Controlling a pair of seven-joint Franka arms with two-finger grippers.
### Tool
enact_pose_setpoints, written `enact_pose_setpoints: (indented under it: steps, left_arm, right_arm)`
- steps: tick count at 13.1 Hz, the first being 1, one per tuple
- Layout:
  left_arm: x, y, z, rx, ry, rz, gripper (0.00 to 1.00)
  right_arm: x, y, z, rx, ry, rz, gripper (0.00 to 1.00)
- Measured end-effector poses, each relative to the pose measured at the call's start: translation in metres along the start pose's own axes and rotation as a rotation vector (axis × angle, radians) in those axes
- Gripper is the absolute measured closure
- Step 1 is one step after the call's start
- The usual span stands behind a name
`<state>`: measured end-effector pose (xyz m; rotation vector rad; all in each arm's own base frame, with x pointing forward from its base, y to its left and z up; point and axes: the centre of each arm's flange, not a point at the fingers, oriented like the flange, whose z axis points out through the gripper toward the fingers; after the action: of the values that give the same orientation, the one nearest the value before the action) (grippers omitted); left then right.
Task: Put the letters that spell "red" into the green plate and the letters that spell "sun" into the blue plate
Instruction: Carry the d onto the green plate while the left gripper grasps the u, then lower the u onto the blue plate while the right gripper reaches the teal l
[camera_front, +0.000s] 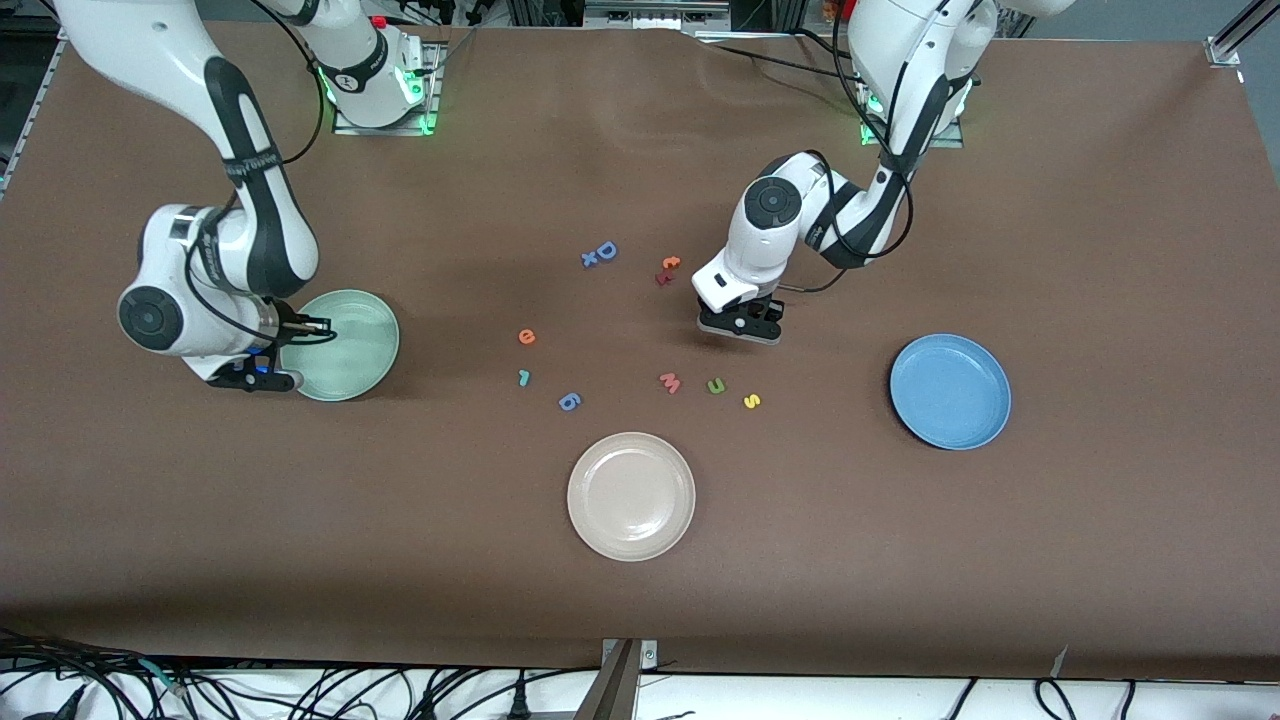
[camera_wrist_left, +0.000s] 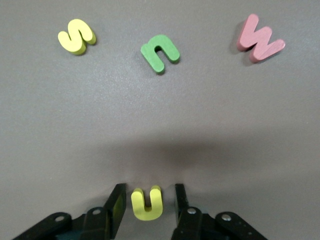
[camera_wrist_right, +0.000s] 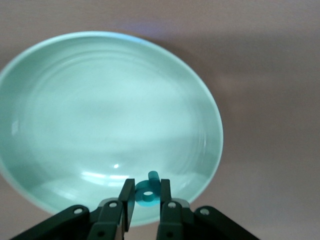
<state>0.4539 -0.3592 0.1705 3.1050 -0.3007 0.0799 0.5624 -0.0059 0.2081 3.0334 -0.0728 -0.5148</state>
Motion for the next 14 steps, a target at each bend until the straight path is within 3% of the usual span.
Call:
enact_pose_setpoints:
  steps: [3,4,6,10,11,14]
  left_arm:
    - [0.000,0.000,-0.001,0.003,-0.004,0.000,0.63]
    - [0.000,0.000,-0.001,0.003,-0.004,0.000,0.63]
    - [0.000,-0.001,-0.002,0.003,-0.005,-0.001,0.73]
    - [0.000,-0.001,-0.002,0.003,-0.005,-0.001,0.73]
    - [0.000,-0.001,-0.002,0.003,-0.005,-0.002,0.73]
    - [0.010,-0.021,-0.002,0.004,-0.004,-0.039,0.73]
  right_arm:
    - [0.010,0.002,0.020,-0.015,-0.003,-0.006,0.76]
    - [0.010,0.002,0.020,-0.016,-0.002,-0.007,0.69]
    - [0.013,0.001,0.013,-0.015,0.011,-0.009,0.50]
    - [0.011,-0.022,-0.045,0.008,0.028,-0.016,0.07]
    - [0.010,-0.036,-0.066,0.018,0.040,-0.014,0.01]
    - [0.006,-0.098,-0.109,0.048,0.096,0.038,0.02]
